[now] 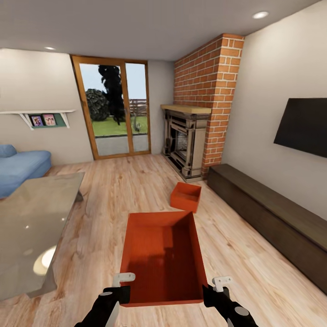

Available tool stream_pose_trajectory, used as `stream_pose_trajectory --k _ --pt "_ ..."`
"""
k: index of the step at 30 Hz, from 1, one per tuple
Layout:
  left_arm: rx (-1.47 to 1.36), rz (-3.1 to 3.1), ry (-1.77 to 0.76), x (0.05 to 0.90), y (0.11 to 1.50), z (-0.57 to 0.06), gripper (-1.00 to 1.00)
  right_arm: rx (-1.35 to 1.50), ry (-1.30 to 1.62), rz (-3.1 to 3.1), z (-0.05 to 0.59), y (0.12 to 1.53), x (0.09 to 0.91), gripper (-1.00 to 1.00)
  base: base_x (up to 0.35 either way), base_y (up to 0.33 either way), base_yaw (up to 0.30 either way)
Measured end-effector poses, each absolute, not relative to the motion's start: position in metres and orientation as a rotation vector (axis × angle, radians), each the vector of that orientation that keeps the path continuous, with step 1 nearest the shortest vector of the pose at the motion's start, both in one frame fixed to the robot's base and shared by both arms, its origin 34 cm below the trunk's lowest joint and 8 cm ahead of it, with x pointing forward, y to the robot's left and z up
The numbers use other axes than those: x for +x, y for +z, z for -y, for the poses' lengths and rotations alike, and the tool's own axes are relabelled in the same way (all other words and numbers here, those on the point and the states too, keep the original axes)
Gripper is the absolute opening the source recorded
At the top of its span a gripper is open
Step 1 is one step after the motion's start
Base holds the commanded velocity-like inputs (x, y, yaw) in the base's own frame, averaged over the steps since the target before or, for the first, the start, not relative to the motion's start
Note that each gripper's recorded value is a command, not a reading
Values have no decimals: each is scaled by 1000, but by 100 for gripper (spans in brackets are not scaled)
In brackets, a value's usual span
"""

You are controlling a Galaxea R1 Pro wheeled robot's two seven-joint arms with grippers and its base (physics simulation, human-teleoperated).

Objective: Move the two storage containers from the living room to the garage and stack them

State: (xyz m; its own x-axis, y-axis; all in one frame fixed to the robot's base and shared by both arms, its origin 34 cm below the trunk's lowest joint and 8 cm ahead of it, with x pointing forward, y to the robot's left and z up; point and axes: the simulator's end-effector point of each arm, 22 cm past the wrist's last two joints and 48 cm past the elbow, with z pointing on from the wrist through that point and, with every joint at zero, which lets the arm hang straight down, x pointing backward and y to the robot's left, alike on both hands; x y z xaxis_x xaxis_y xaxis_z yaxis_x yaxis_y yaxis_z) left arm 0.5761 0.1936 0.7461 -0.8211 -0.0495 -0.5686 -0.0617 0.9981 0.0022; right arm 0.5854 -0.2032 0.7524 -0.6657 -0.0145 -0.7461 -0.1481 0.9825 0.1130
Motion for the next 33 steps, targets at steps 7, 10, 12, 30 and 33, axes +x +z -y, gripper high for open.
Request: stream_pose_trajectory --k 7,10,12,30,33 --pt "-76 -2536 28 574 753 -193 -100 -112 208 -2293 203 759 583 -100 0 0 27" --pt "-77 -2536 28 573 756 -194 -100 -113 208 -2293 203 762 582 -100 0 0 185" --pt "-77 -2536 28 572 757 -194 -100 -113 208 -2293 203 764 582 -100 0 0 260" --pt "-78 -2537 28 566 772 -194 -100 -114 207 -2293 203 779 575 -100 0 0 291" --pt "-78 -2537 28 564 774 -194 -100 -114 207 -2294 203 781 574 -100 0 0 295"
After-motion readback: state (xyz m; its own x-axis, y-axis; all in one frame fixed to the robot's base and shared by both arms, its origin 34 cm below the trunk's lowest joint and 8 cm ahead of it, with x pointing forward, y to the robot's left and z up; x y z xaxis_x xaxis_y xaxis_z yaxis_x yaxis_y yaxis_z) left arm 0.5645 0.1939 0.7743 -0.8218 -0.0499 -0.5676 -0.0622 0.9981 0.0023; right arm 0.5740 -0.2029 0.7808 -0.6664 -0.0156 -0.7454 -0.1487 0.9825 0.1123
